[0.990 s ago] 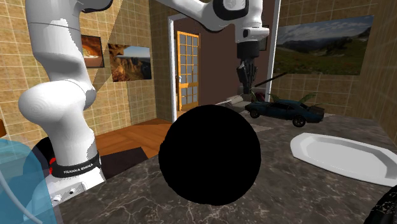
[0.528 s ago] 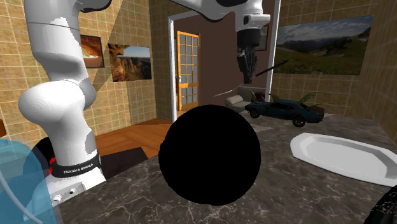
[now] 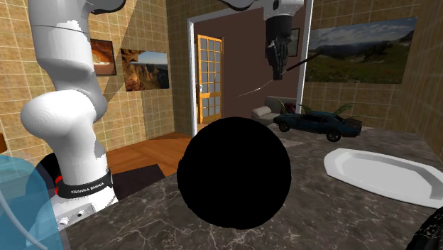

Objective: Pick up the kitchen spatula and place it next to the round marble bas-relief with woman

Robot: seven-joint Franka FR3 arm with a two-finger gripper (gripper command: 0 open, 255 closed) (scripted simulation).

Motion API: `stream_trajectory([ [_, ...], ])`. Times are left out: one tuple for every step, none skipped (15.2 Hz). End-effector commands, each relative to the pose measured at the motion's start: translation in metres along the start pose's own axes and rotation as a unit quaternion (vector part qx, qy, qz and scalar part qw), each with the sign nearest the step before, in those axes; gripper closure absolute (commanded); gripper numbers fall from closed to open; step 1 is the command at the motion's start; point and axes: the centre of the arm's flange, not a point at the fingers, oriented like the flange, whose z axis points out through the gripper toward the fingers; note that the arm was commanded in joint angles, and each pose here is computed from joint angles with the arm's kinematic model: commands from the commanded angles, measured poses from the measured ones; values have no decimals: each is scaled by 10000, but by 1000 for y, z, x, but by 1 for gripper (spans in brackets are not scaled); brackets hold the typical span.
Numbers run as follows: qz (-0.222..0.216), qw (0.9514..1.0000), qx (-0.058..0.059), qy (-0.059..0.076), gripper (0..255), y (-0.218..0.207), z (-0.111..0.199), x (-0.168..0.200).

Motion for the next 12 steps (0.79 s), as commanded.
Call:
stream_trajectory([
  [0, 10000, -2, -1, 255, 1, -10, 0],
  [0, 10000, -2, -1, 255, 1, -15, 1],
  [0, 10000, -2, -1, 255, 1, -20, 1],
  [0, 10000, -2, -1, 255, 1, -26, 2],
  [0, 10000, -2, -1, 255, 1, -31, 2],
  [0, 10000, -2, -1, 255, 1, -36, 2],
  [0, 10000, -2, -1, 255, 1, -41, 3],
  [0, 10000, -2, -1, 255, 1, -47, 3],
  [0, 10000, -2, -1, 255, 1, -52, 3],
  [0, 10000, -2, -1, 255, 1, -57, 4],
  [0, 10000, -2, -1, 255, 1, -62, 4],
  [0, 10000, -2, -1, 255, 1, -64, 4],
])
